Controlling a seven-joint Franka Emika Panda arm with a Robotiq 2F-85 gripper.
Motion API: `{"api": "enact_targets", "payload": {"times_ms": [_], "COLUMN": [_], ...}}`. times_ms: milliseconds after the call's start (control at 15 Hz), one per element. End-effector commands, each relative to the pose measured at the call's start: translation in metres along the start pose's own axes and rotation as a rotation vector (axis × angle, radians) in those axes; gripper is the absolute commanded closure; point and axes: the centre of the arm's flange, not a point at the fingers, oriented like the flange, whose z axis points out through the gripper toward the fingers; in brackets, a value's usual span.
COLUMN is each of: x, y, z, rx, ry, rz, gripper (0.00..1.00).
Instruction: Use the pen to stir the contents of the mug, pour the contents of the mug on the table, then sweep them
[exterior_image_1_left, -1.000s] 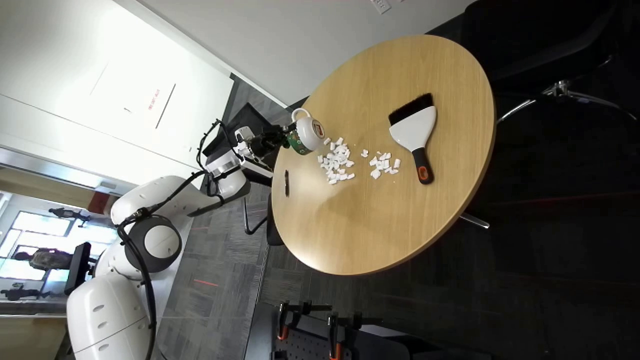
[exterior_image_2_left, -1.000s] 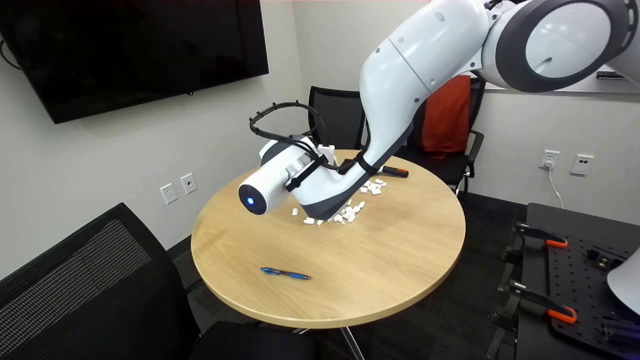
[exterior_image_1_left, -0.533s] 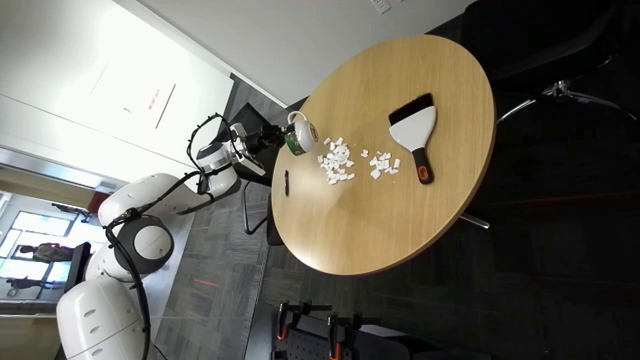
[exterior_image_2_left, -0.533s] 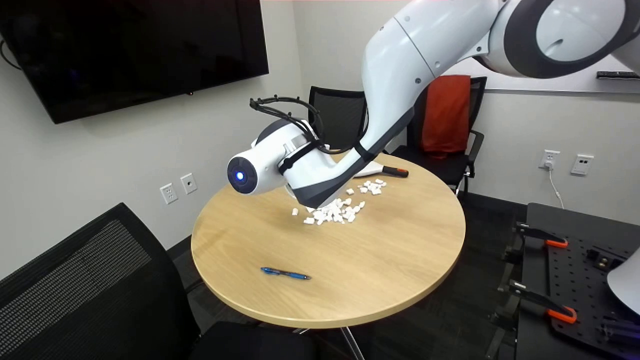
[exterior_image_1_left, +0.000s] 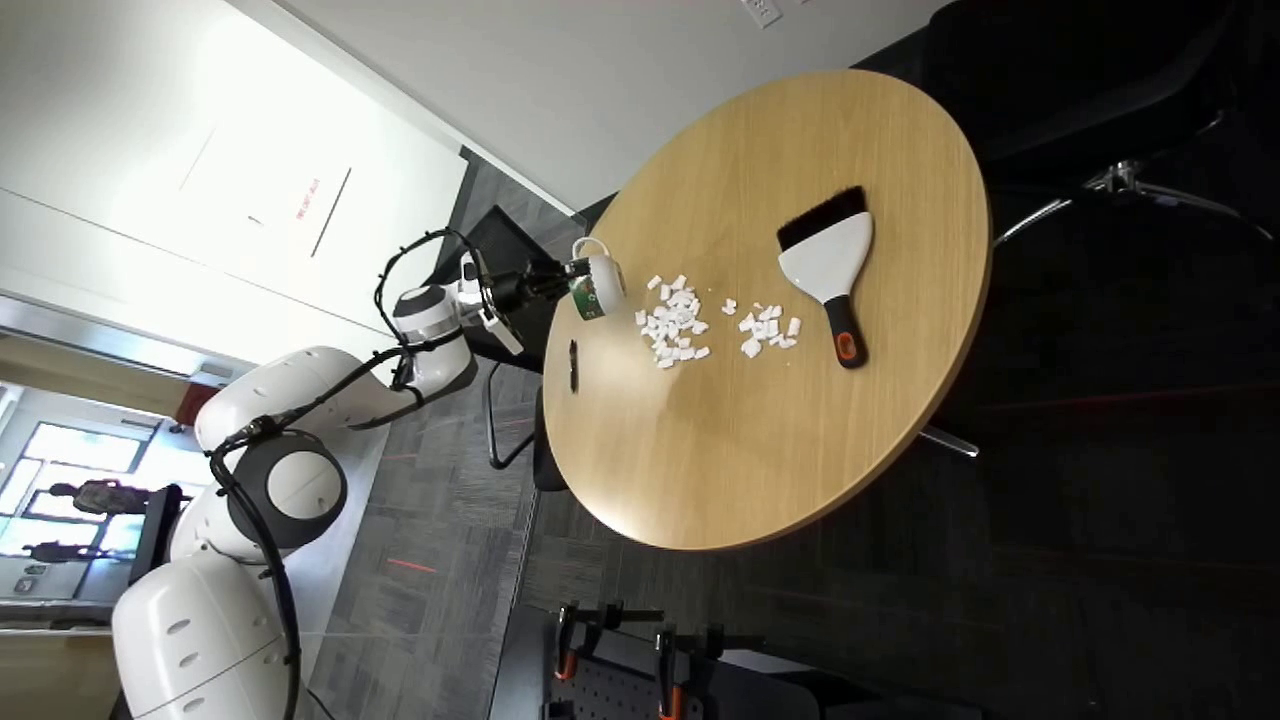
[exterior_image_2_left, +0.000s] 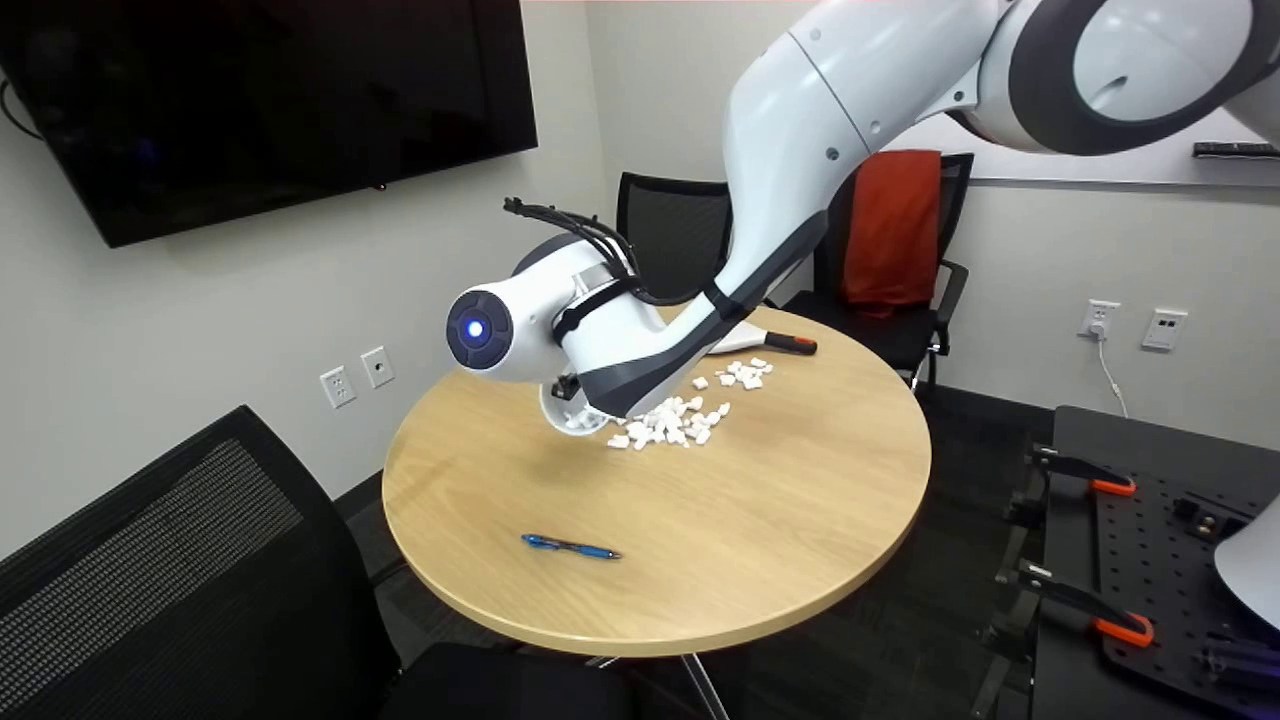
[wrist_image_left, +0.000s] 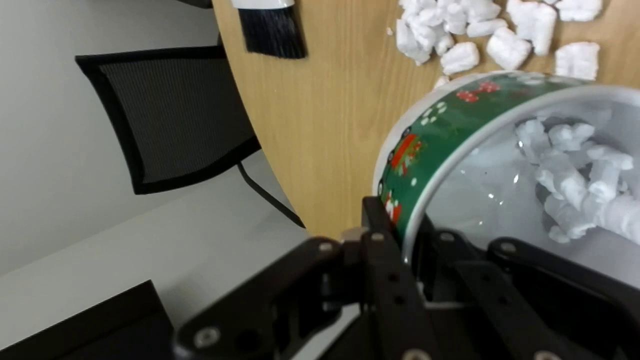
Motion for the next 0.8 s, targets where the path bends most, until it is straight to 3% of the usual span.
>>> {"api": "enact_targets", "payload": {"times_ms": [0, 733], "x": [0.004, 0.016], "y": [0.014, 0.002], "z": [-0.016, -0.018], "rx": [0.093, 0.377], "ry": [0.039, -0.013], "rz": [0.036, 0.080], "gripper": [0.97, 0.97]}}
